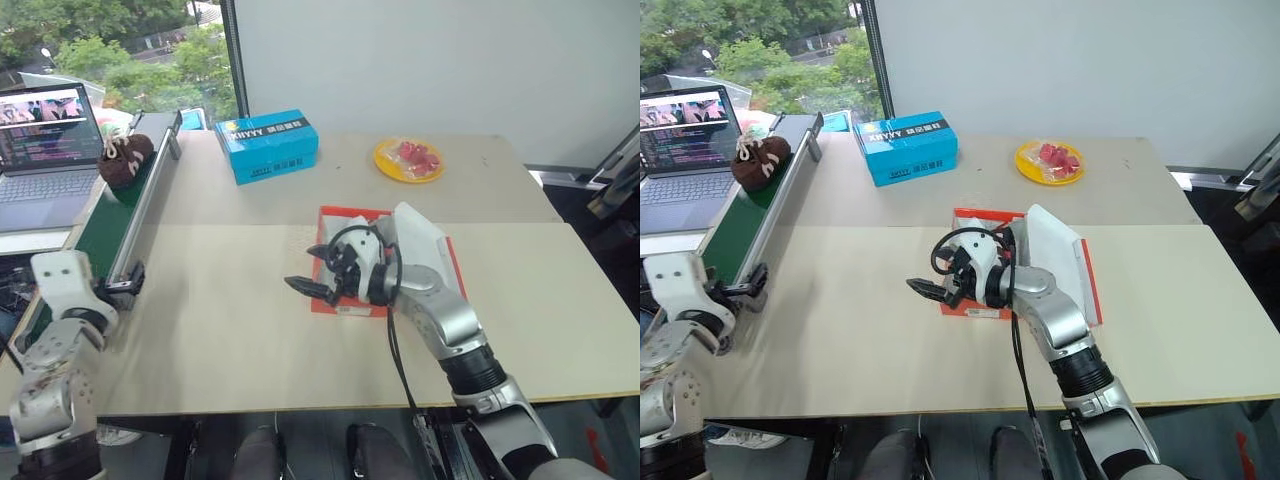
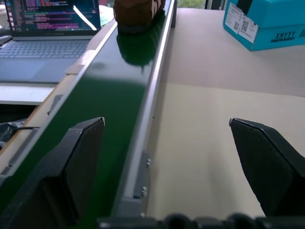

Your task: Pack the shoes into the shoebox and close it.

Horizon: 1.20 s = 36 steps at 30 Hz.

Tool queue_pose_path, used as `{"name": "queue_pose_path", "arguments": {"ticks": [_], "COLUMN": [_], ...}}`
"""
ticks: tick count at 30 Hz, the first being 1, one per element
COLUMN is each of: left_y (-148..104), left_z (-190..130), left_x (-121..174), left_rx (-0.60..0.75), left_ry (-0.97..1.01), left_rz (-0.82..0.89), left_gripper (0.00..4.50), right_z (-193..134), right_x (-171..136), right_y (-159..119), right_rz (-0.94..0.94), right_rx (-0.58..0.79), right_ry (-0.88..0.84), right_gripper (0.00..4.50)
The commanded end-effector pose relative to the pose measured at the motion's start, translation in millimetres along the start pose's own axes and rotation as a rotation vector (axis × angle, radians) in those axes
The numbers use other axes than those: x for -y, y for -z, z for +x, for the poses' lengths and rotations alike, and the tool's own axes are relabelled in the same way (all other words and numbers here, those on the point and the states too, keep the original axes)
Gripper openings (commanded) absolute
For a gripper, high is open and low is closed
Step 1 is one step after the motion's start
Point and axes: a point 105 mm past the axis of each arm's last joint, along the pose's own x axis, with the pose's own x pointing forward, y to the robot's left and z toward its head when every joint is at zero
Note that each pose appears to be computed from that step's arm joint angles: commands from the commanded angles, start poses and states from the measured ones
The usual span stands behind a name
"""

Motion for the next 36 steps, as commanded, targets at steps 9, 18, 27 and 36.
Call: {"name": "queue_pose_path", "arguments": {"ticks": [9, 18, 27, 36], "left_y": [-23.7, -25.5, -12.8, -9.4], "left_z": [18.4, 48.5, 60.8, 59.3], "left_x": [-39.0, -57.1, -50.0, -44.0], "left_rx": [0.063, 0.033, -0.013, 0.006], "left_ry": [-0.008, -0.003, 0.026, 0.039], "left_rz": [0.088, 0.131, 0.114, 0.047], "left_gripper": [4.50, 4.50, 4.50, 3.96], "right_z": [-0.5, -0.4, -4.2, -8.3], "right_x": [11.4, 22.3, 25.8, 29.7], "right_y": [-27.4, -28.3, -31.8, -30.6], "right_rz": [-0.040, -0.033, -0.018, -0.028], "right_rx": [0.119, 0.101, 0.103, 0.080], "right_ry": [0.026, 0.074, 0.090, 0.103], "right_gripper": [4.45, 4.45, 4.45, 4.50]}}
